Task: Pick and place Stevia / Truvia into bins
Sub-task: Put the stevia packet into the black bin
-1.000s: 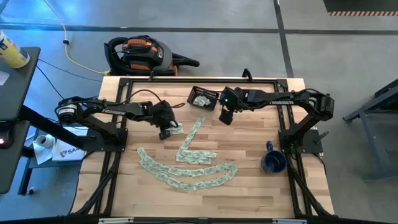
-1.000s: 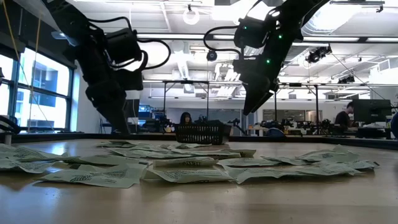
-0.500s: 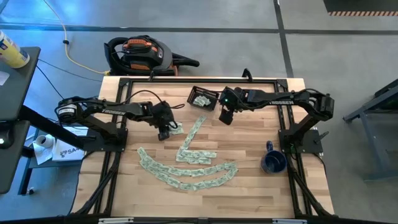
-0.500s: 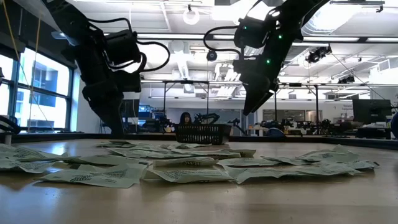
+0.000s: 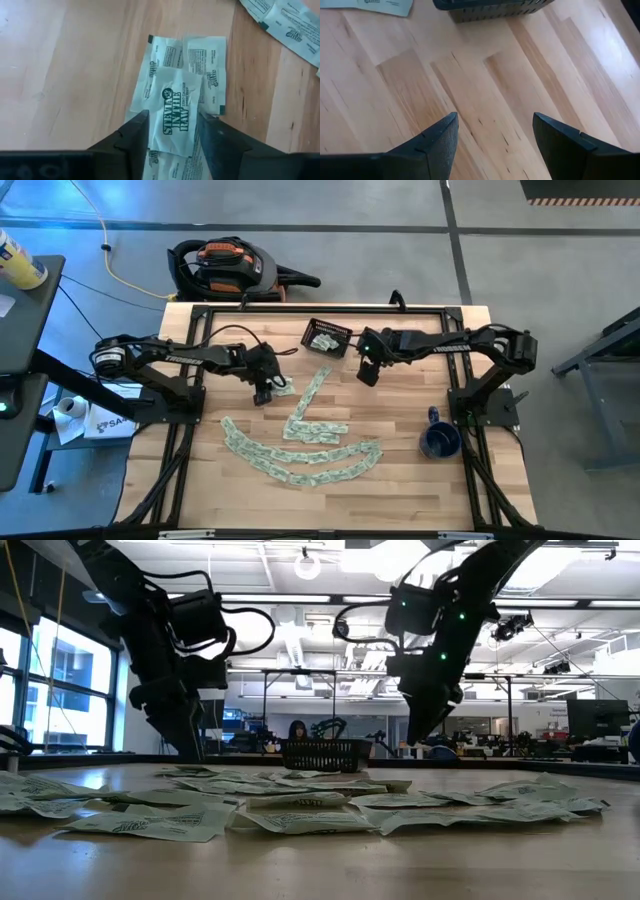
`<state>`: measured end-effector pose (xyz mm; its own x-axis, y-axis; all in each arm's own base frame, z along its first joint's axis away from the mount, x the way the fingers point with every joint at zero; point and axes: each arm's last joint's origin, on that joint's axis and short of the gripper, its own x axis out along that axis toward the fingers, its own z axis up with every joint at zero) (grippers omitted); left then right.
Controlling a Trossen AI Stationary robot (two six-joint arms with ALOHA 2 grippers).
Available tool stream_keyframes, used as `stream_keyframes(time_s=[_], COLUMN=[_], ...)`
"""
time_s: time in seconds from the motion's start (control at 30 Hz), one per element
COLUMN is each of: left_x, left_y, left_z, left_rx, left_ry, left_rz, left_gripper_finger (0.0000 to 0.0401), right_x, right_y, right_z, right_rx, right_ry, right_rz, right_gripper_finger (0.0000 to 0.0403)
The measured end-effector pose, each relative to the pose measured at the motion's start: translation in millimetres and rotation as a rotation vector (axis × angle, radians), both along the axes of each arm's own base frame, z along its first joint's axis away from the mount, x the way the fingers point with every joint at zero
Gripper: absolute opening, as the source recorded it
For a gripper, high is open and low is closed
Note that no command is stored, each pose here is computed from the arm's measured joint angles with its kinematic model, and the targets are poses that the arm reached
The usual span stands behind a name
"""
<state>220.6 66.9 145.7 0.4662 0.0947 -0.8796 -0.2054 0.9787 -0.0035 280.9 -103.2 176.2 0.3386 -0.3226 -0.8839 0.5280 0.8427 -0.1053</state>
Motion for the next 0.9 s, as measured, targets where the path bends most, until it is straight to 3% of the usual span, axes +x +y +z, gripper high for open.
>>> stream_keyframes(time_s=[0.27, 0.63, 0.9], left_x=[1.1, 4.0, 5.9], left_y=[-3.5, -14.9, -13.7], left_z=[0.0, 0.1, -8.5], left_rx=[-0.011, 0.091, 0.090], left_ry=[-0.004, 0.023, 0.060], left_rz=[-0.022, -0.023, -0.019], left_gripper_finger=[0.0163, 0.0220, 0.0201], right_x=[2.7, 2.6, 2.5], right_y=[-1.2, -1.5, -1.7], right_z=[1.4, 1.5, 1.6], right_rx=[-0.011, -0.021, -0.028], right_ry=[-0.032, -0.029, -0.027], right_rz=[-0.001, -0.006, -0.009], right_gripper_finger=[0.0245, 0.0245, 0.0245])
